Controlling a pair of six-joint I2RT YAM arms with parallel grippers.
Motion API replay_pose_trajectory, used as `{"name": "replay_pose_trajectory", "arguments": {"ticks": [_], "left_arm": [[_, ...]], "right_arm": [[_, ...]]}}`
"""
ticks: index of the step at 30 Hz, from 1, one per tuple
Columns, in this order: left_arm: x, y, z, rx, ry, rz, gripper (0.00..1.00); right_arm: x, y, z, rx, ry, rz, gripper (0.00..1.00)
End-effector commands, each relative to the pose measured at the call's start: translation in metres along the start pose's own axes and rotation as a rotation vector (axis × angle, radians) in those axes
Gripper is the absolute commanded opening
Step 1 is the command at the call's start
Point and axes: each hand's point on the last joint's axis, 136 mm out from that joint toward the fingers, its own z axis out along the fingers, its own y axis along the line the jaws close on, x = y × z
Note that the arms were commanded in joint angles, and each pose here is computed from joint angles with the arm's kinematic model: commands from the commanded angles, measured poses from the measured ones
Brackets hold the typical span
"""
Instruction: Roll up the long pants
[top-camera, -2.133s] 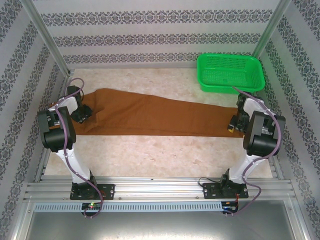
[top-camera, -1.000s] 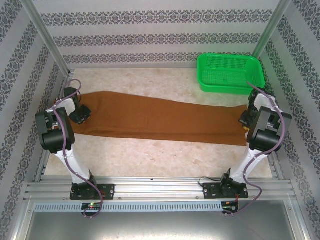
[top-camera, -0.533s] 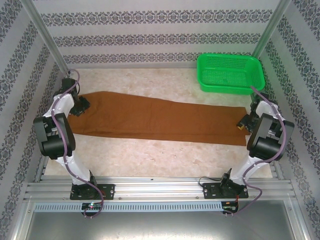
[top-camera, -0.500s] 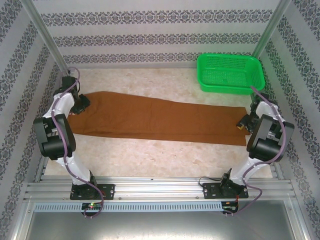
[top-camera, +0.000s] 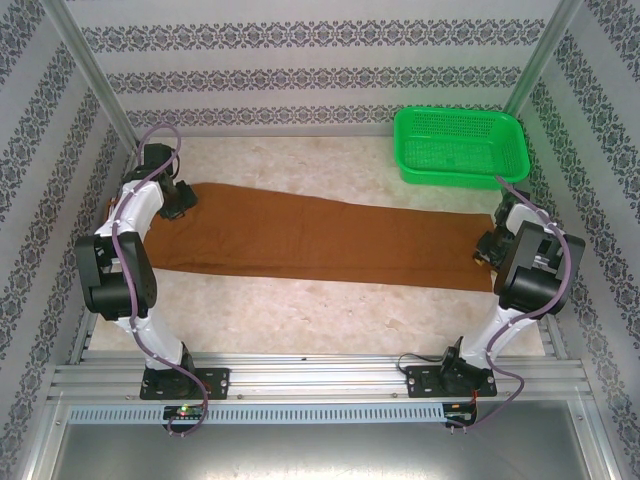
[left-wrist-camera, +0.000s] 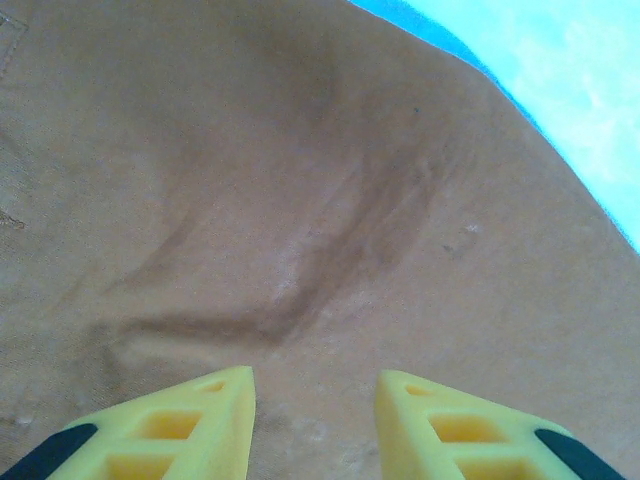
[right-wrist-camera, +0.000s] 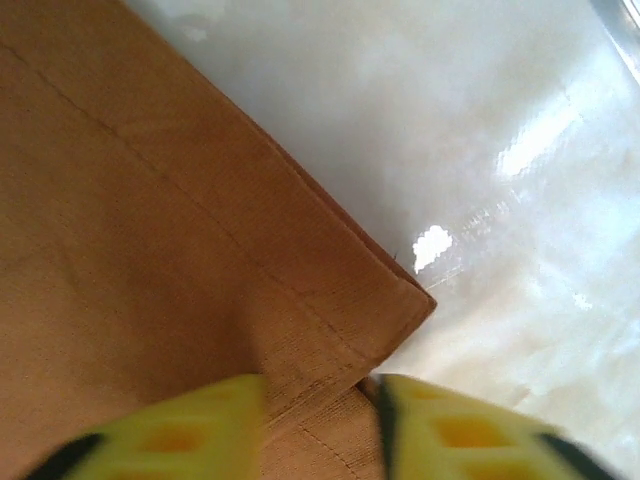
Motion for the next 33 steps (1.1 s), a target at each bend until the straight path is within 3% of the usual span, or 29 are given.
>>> {"name": "replay_pose_trajectory", "arguments": {"ticks": [1,10,13,15,17,18,33], "left_arm": [[0.011,0.011,-0.004,-0.035,0.034,0.038,0.36],[0.014,0.014,-0.007,-0.037,0.023,0.045,0.28],[0.016,0.009,-0.003,-0.009,0.032,0.044,0.35],[0.019,0.009,0.003,0.000,0.040,0.038,0.39],[0.021,0.007,0.007,0.012,0.052,0.034,0.41],[0.022,0.006,0.009,0.018,0.059,0.035,0.40],[0.033,-0.008,0.039,0.077,0.130,0.010,0.34]], "right_arm": [[-0.005,0.001,-0.005,0.017,-0.031,0.007,0.00],[-0.009,0.003,-0.062,-0.027,-0.175,0.005,0.00],[0.000,0.000,-0.062,-0.034,-0.166,-0.004,0.01],[0.008,-0.006,-0.050,-0.011,-0.128,-0.002,0.60],[0.014,-0.010,-0.037,-0.010,-0.093,0.013,0.81],[0.015,-0.011,-0.033,-0.016,-0.089,0.020,0.87],[-0.015,0.000,0.020,-0.049,-0.062,0.096,0.88]]}}
